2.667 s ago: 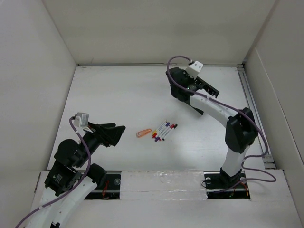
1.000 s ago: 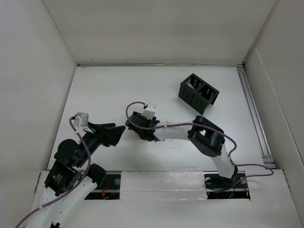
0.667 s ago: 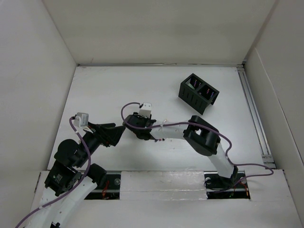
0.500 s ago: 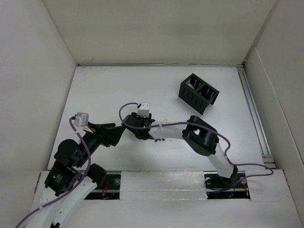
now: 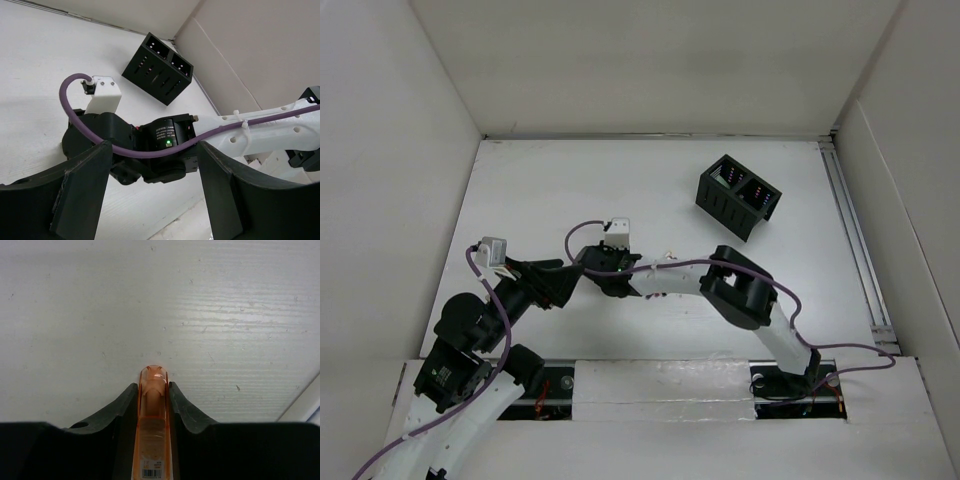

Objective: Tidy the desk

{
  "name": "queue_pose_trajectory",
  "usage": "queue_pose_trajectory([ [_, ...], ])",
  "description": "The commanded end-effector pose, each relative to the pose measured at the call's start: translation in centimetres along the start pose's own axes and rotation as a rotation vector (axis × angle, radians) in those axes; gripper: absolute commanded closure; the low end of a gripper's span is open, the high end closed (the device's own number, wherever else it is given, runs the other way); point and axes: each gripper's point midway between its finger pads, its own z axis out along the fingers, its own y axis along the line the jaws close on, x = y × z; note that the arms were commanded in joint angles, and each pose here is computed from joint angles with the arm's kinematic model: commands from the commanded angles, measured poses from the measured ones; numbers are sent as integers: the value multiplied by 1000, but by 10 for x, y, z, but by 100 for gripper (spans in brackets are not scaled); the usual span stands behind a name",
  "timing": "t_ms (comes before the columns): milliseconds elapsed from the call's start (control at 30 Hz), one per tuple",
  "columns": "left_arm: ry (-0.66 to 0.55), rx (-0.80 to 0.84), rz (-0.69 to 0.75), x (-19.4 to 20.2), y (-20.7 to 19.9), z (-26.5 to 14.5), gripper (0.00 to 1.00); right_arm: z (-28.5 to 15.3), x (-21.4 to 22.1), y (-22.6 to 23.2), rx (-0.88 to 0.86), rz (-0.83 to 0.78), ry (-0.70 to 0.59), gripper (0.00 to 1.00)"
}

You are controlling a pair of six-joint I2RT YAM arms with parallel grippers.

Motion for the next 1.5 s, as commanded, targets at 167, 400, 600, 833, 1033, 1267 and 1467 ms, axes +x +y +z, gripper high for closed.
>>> queue_pose_trajectory([
  [167, -28, 29, 1, -6, -6, 2, 35, -37, -68, -8, -184, 242, 9, 86],
  [400, -32, 37, 3, -7, -7, 0, 35, -40, -169, -76, -224, 456, -103, 86],
  [600, -26, 43, 5, -6, -9, 1, 35, -12, -254, -178, -38, 569, -242, 86],
  [833, -26, 46, 7, -6, -9, 1, 35, 30, -300, -259, 206, 643, -351, 85],
  [1033, -18, 39, 6, -4, -8, 3, 35, 62, -300, -305, 462, 590, -370, 83],
  [1267, -11, 36, 7, -3, -7, 5, 35, 67, -289, -331, 581, 548, -381, 81],
  [1467, -6, 32, 6, -2, -6, 6, 35, 68, -276, -338, 588, 570, -363, 79],
])
